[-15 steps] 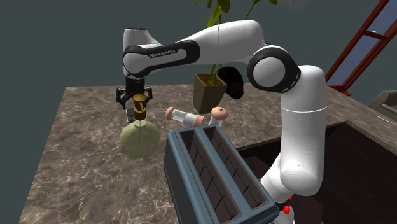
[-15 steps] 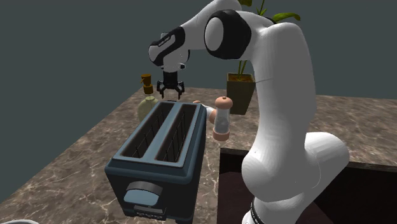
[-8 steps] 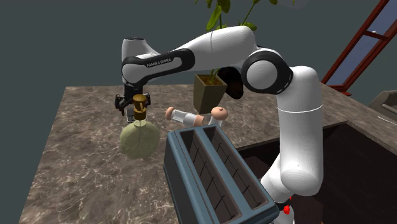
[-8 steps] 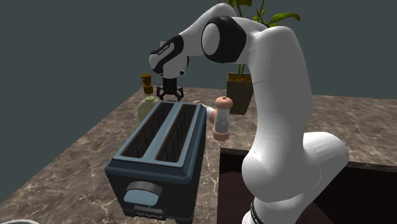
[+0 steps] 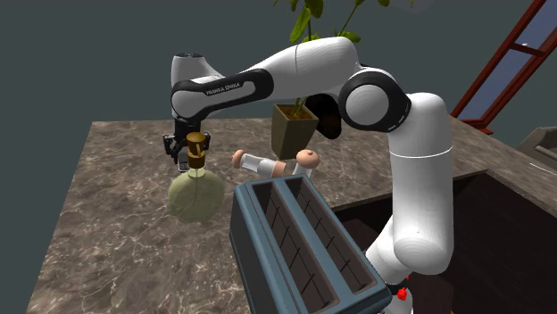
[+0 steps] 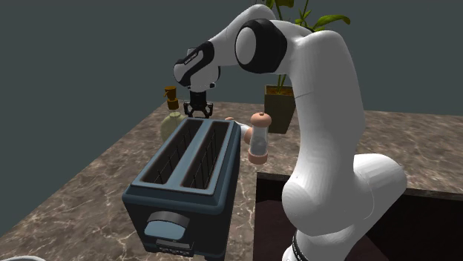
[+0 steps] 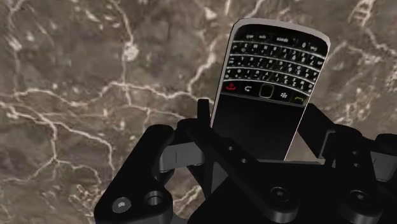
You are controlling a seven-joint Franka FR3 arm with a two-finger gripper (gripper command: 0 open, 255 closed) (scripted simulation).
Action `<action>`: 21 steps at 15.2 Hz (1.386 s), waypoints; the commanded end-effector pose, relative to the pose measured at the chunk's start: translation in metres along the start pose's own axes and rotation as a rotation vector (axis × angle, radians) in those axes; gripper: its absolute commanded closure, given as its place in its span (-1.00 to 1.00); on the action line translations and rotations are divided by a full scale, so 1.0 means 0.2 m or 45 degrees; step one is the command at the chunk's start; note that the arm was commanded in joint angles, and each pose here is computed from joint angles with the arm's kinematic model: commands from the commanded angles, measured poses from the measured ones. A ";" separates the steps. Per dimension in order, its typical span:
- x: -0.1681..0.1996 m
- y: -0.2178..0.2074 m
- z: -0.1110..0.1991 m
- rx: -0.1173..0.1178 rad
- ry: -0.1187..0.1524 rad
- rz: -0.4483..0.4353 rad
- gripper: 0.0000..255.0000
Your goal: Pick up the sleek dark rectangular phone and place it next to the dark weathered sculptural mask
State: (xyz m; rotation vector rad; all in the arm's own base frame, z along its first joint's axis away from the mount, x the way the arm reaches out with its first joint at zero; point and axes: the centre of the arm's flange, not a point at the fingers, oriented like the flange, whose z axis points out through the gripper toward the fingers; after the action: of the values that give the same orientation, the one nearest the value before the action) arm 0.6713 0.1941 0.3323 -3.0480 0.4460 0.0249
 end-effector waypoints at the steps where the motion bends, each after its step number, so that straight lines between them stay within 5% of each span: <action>1: 0.00 0.00 0.01 -0.001 -0.003 -0.001 1.00; 9: 0.00 0.00 0.01 -0.001 -0.003 -0.001 1.00; 21: -0.01 -0.02 -0.31 -0.001 -0.003 -0.001 1.00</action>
State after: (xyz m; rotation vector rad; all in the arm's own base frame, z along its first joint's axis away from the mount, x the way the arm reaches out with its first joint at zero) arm 0.6707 0.1944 0.3882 -3.0481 0.4454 0.0280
